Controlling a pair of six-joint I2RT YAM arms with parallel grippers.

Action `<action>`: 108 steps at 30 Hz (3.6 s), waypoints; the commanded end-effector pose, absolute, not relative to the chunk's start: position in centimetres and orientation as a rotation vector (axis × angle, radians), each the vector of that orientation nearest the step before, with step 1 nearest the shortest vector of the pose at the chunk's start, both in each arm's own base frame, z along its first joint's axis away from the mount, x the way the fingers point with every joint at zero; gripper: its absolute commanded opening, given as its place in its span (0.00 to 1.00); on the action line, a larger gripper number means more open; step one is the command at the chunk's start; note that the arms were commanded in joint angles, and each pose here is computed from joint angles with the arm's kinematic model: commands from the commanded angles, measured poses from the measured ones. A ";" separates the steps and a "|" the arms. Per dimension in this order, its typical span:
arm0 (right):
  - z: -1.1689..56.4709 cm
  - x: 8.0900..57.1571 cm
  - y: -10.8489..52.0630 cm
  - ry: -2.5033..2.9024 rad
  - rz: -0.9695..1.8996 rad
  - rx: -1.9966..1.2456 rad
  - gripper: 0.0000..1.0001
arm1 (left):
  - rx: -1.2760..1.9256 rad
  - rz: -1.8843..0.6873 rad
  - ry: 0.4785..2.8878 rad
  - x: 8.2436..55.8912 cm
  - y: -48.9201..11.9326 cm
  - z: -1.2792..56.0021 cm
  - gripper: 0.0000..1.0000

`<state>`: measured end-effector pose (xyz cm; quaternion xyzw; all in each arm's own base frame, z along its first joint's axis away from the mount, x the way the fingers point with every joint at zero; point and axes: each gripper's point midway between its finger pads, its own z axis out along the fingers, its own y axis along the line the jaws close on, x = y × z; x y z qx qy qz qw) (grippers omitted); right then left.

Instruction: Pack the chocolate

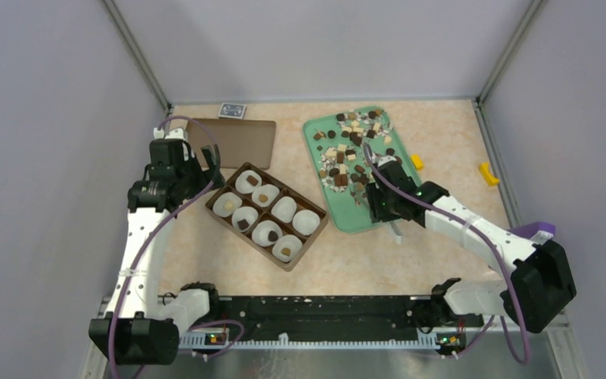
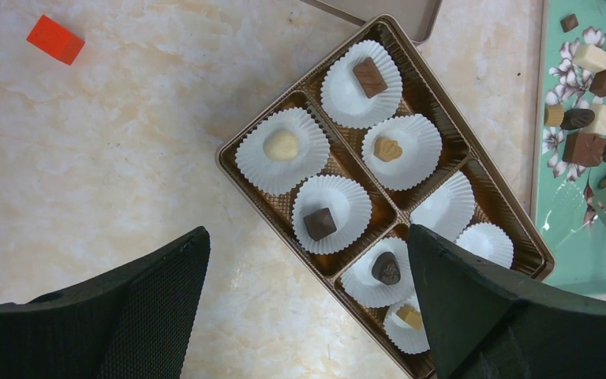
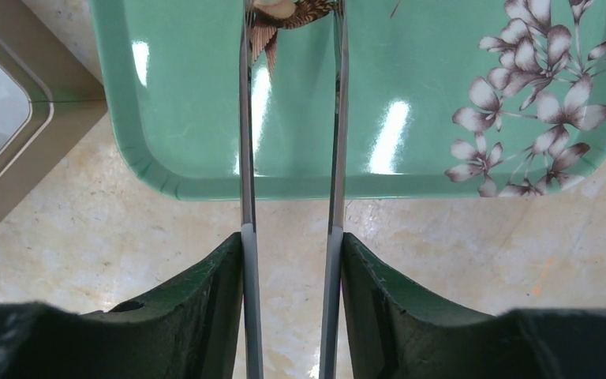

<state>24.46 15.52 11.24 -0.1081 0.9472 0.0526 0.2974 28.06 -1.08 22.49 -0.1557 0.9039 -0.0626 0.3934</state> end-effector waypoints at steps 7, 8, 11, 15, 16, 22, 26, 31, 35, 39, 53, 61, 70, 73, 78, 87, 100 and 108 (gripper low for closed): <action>11.7 26.4 16.5 2.459 0.144 -0.307 0.35 | -0.358 -0.188 2.248 28.8 -1.5 24.0 0.99; 11.8 26.4 16.5 2.459 0.145 -0.306 0.35 | -0.357 -0.182 2.246 28.8 -1.4 24.0 0.99; 11.9 26.7 16.6 2.450 0.146 -0.302 0.38 | -0.351 -0.175 2.252 28.6 -1.4 23.8 0.99; 11.4 26.9 16.9 2.469 0.142 -0.310 0.41 | -0.343 -0.169 2.253 28.5 -1.3 23.8 0.99; 11.4 27.0 16.9 2.467 0.143 -0.308 0.40 | -0.343 -0.168 2.251 28.4 -1.3 23.8 0.99; 11.8 27.4 16.8 2.454 0.131 -0.287 0.30 | -0.340 -0.172 2.248 28.5 -1.3 23.9 0.99; 13.4 27.2 16.9 2.436 0.155 -0.287 0.23 | -0.339 -0.175 2.247 28.6 -1.4 23.9 0.99; 16.0 26.3 16.9 2.406 0.200 -0.300 0.18 | -0.343 -0.178 2.248 28.6 -1.4 23.8 0.99; 18.2 25.2 18.3 2.372 0.268 -0.361 0.17 | -0.348 -0.177 2.247 28.5 -1.4 23.7 0.99; 20.9 24.4 20.8 2.312 0.342 -0.438 0.15 | -0.352 -0.181 2.245 28.5 -1.4 23.8 0.99; 19.1 20.9 32.7 2.267 0.495 -0.820 0.16 | -0.353 -0.173 2.244 27.9 -1.3 24.0 0.99; 17.3 20.5 34.4 2.281 0.503 -0.884 0.21 | -0.368 -0.135 2.246 27.8 -0.7 23.8 0.99; 16.6 21.2 35.4 2.272 0.499 -0.885 0.30 | -0.366 -0.136 2.250 27.9 -0.8 23.6 0.99; 16.6 21.3 35.5 2.275 0.494 -0.887 0.33 | -0.363 -0.140 2.253 27.9 -0.8 23.6 0.99; 16.8 21.4 35.5 2.268 0.494 -0.882 0.38 | -0.361 -0.139 2.251 28.0 -0.8 23.7 0.99; 19.1 22.1 34.4 2.212 0.465 -0.807 0.34 | -0.366 -0.137 2.246 27.9 -0.8 23.9 0.99; 21.2 25.8 20.8 2.202 0.218 -0.329 0.32 | -0.356 -0.208 2.244 28.4 -1.8 24.0 0.99; 15.3 25.3 12.5 2.401 0.037 -0.161 0.33 | -0.357 -0.272 2.254 29.0 -2.7 23.6 0.99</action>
